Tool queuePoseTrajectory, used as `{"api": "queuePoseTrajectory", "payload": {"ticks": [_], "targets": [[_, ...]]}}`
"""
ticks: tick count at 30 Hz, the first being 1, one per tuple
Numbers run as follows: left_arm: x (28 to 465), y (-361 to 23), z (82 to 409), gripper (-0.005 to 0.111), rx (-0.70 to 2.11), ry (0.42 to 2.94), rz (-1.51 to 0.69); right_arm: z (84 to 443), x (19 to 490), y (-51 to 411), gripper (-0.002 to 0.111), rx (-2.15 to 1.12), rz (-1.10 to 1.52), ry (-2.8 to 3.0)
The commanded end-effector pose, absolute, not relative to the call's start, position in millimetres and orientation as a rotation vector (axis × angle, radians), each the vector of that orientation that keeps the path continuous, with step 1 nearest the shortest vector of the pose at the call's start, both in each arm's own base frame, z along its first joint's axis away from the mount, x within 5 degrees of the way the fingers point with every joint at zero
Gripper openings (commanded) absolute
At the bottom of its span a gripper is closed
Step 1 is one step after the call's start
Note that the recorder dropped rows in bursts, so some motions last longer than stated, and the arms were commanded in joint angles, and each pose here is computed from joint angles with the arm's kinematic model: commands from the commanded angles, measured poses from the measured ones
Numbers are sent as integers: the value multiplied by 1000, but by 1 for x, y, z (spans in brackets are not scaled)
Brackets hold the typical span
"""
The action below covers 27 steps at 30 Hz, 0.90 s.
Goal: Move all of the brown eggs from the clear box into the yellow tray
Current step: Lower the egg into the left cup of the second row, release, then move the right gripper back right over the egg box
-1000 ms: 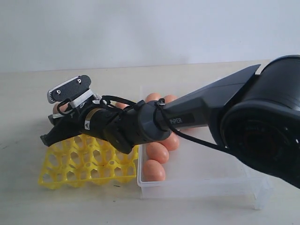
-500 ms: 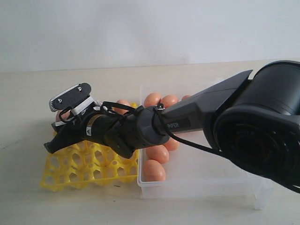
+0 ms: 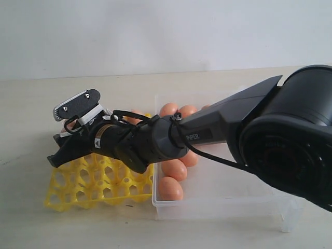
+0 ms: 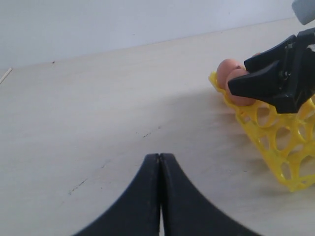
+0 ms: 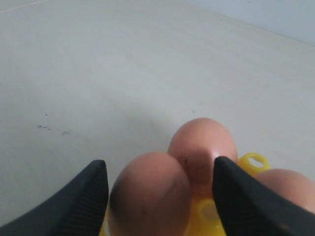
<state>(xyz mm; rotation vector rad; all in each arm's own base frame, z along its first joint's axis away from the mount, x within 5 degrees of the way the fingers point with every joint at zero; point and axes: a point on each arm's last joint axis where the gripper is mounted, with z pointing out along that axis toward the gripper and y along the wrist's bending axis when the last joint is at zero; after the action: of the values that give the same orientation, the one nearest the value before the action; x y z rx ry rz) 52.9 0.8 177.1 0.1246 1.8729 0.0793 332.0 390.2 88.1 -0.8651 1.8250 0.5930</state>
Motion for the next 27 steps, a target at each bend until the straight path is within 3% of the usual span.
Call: {"api": "queuePoseTrajectory", "payload": {"ticks": [1, 7, 20, 22, 25, 26, 27], "targets": [[53, 0, 179, 0, 124, 1857, 72, 108, 333, 393, 60, -856, 608, 1779], [53, 0, 179, 0, 121, 1857, 70, 129, 332, 391, 60, -821, 625, 1798], [53, 0, 179, 0, 121, 1857, 69, 215, 310, 356, 57, -909, 439, 2112], [53, 0, 179, 0, 121, 1857, 69, 226, 304, 348, 47, -941, 393, 2175], [53, 0, 179, 0, 124, 1857, 71, 235, 297, 335, 9, -1081, 324, 2213], [53, 0, 179, 0, 124, 1857, 71, 236, 296, 331, 1, -1134, 306, 2227], [53, 0, 179, 0, 124, 1857, 71, 238, 297, 326, 1, -1146, 304, 2245]]}}
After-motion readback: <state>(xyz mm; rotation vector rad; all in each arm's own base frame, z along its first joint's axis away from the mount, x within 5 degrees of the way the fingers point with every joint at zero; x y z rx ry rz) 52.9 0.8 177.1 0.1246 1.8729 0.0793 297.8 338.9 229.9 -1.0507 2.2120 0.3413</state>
